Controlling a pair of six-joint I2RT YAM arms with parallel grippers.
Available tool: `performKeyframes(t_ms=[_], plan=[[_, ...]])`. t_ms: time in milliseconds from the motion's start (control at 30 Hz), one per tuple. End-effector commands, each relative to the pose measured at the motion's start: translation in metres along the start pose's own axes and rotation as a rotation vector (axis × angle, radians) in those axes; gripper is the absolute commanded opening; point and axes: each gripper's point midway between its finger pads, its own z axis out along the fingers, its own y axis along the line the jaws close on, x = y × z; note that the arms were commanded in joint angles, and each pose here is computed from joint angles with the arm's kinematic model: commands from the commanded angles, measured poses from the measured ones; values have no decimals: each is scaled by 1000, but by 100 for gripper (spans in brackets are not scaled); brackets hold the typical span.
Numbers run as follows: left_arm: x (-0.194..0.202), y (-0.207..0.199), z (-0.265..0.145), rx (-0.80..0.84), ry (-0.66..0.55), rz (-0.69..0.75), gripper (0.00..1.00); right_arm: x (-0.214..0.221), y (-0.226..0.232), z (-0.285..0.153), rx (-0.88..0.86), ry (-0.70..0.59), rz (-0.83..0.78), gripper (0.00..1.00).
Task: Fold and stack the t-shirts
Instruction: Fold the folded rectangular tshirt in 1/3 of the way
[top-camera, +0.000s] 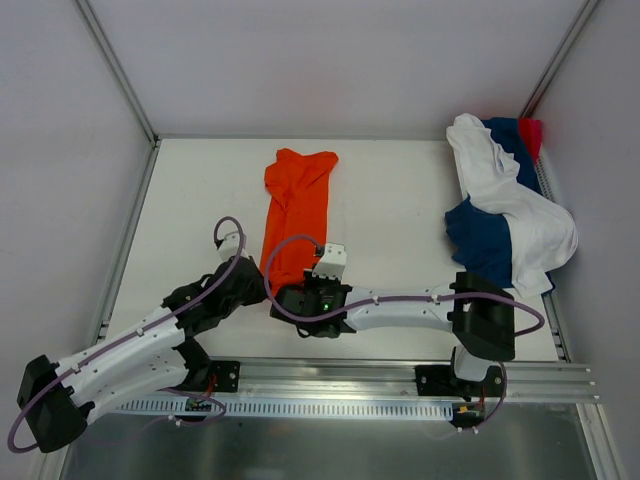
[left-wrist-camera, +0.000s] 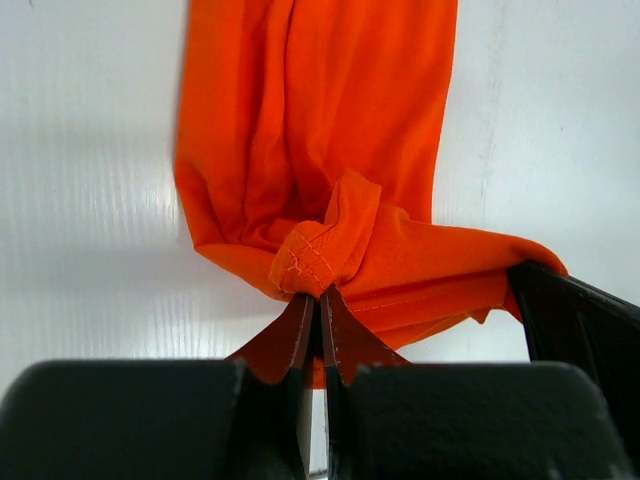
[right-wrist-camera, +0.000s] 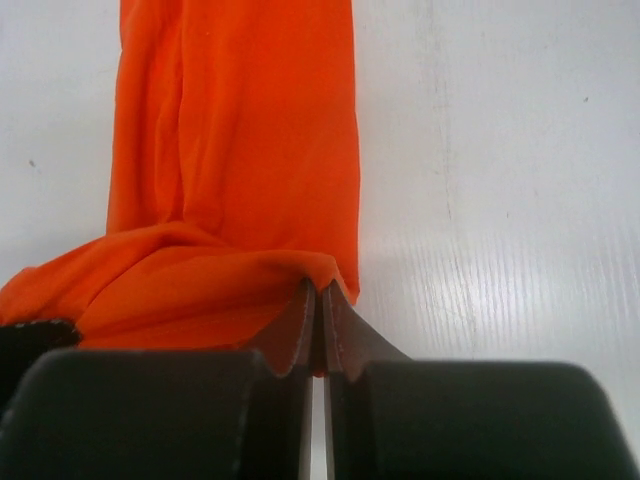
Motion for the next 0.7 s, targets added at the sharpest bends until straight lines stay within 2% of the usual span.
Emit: performKeyframes(t_ms=[0,167,600,667], plan=[[-33,-1,2,-56,-128,48,0,-17,-8,21,54,-29,-72,0],[-54,-8,17,-87,-184,78,0,-28,-7,46,72,-15,-68,1],[-83,-15,87,-109,-171,66,0,-52,-5,109,86,32,-76,1],[-78,-10,100,-129,-142,67,0,-53,-5,120,90,37,-74,1]])
